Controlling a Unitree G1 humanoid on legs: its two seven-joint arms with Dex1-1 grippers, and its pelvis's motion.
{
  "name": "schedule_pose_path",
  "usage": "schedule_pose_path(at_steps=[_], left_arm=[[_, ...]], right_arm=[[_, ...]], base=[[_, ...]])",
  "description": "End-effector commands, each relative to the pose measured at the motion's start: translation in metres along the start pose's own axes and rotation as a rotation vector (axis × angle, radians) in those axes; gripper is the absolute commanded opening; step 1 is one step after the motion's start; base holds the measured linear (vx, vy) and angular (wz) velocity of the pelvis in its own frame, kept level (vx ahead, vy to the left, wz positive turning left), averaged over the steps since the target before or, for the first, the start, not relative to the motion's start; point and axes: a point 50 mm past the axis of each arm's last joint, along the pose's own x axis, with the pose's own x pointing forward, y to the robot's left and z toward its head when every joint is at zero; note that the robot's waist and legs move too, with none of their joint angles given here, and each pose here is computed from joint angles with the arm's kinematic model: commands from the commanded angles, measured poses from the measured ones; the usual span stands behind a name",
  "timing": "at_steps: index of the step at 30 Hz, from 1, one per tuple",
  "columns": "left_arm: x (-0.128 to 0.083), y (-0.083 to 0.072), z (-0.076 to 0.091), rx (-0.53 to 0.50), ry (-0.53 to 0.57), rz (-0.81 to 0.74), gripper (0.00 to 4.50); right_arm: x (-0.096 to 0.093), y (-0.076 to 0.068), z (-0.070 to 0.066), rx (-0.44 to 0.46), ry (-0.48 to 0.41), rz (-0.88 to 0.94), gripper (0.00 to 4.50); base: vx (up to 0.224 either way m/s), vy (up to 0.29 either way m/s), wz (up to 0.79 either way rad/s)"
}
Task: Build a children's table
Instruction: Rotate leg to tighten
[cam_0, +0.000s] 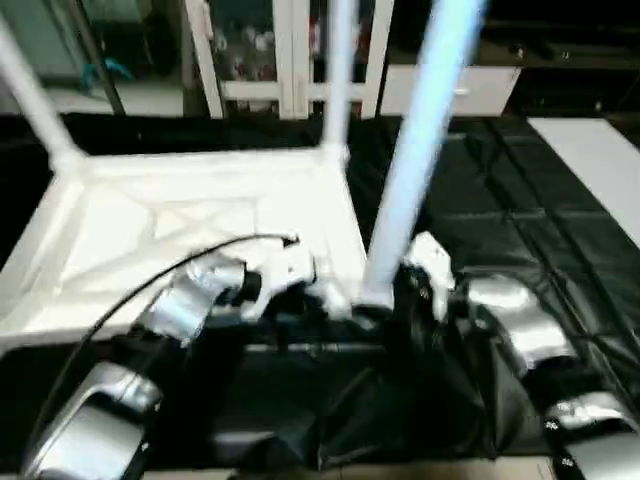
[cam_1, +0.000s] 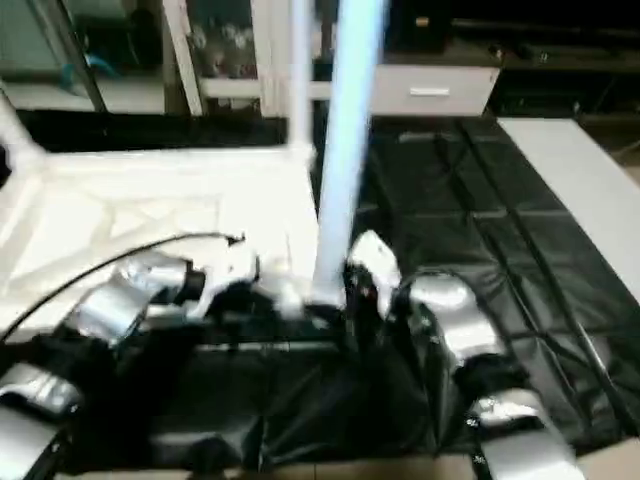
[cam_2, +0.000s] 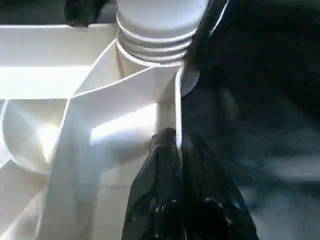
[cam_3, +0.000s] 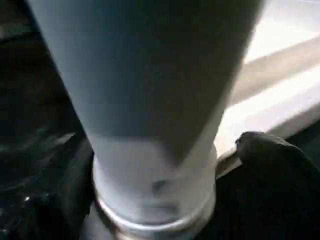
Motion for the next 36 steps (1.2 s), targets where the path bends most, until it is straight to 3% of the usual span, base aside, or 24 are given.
schedule_pose_path(at_steps=[1,11,19,20,26,33,36], left_arm=[[0.013,-0.020,-0.022,-0.058,0.103,-0.163,0.00],[0.012,-0.022,-0.017,-0.047,0.116,-0.159,0.00],[0.013,-0.022,-0.017,-0.048,0.120,-0.155,0.00],[0.013,-0.022,-0.017,-0.047,0.122,-0.155,0.00],[0.015,-0.021,-0.016,-0.044,0.126,-0.155,0.00],[0.016,-0.020,-0.016,-0.036,0.131,-0.156,0.00],[0.016,-0.021,-0.018,-0.033,0.144,-0.158,0.00]], right_arm=[[-0.004,0.002,-0.003,0.024,0.027,0.039,4.46],[-0.003,0.006,0.007,0.023,0.050,0.170,4.46],[-0.003,0.006,0.011,0.040,-0.002,0.176,3.92],[-0.003,0.006,0.011,0.045,-0.008,0.178,3.65],[-0.005,0.009,0.009,0.054,-0.015,0.192,3.13],[-0.008,0.013,0.002,0.062,0.021,0.218,2.69],[-0.011,0.014,-0.004,0.044,0.078,0.223,2.62]], base=[[0.000,0.000,0.00],[0.000,0.000,0.00],[0.000,0.000,0.00],[0.000,0.000,0.00],[0.000,0.000,0.00],[0.000,0.000,0.00],[0.000,0.000,0.00]])
